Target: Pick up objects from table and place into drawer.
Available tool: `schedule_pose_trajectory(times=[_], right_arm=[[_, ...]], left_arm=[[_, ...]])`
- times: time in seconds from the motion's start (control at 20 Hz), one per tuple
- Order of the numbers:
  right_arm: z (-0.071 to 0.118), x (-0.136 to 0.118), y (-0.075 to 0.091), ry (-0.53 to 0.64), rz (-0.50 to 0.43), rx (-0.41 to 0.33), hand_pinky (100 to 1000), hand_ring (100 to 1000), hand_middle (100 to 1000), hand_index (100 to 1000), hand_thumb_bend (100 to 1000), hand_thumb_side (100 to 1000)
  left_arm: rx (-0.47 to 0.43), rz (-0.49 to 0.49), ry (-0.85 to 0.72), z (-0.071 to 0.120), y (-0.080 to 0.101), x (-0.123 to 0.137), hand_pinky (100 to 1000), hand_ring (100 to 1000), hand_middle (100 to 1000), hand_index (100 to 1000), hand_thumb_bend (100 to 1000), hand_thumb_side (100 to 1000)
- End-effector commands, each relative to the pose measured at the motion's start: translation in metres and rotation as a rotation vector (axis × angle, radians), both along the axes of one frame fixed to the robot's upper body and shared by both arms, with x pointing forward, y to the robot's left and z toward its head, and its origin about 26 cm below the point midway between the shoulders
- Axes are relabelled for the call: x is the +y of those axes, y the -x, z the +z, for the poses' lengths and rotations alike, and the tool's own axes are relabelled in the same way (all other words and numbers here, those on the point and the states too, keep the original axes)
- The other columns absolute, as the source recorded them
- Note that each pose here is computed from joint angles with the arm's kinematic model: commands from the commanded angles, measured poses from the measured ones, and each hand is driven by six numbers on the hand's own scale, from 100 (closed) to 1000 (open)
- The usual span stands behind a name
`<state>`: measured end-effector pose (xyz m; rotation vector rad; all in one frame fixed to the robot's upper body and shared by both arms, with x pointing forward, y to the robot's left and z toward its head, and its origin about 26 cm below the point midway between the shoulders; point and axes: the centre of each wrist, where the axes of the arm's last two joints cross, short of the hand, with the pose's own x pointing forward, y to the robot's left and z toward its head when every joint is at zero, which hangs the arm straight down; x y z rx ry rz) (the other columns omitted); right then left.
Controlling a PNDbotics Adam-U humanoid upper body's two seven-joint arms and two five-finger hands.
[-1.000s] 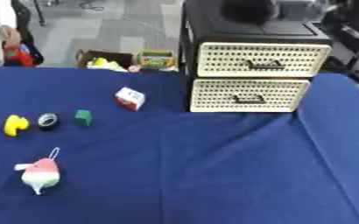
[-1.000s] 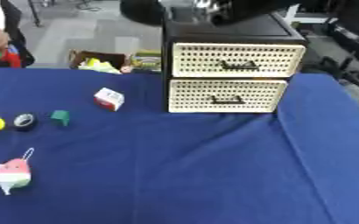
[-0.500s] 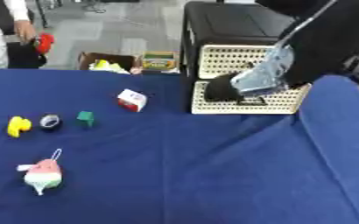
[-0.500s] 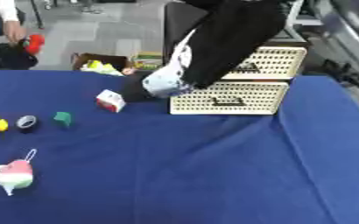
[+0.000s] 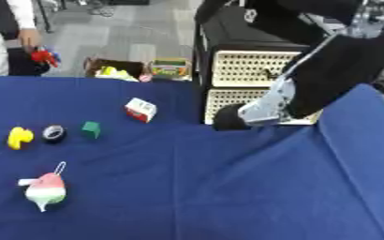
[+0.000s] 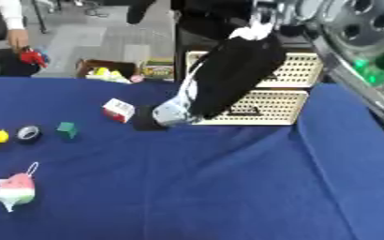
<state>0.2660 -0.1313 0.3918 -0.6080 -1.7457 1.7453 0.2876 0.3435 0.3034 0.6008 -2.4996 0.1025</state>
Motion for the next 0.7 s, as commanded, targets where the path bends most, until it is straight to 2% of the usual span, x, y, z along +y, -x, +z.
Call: schedule_pose_trajectory(times=[0.05, 0.25, 0.7], right_arm=[[0.000, -0.014, -0.002, 0.070, -0.220, 0.280, 100, 100, 100, 863, 619, 365], [-0.014, -0.031, -0.011, 0.093, -0.291, 0.299, 100, 100, 100, 867, 621, 356], [-0.034, -0.059, -0.025, 0.147, -0.407, 0.271, 100, 100, 100, 883, 622, 322]], left_arm=[[-0.032, 0.007, -0.017, 0.009, 0.005, 0.001, 425, 505, 554, 827, 203, 705], [-0.033, 0.010, -0.017, 0.009, 0.006, 0.002, 424, 503, 552, 823, 199, 704], [-0.032, 0.011, -0.017, 0.009, 0.006, 0.002, 423, 502, 551, 822, 197, 704]])
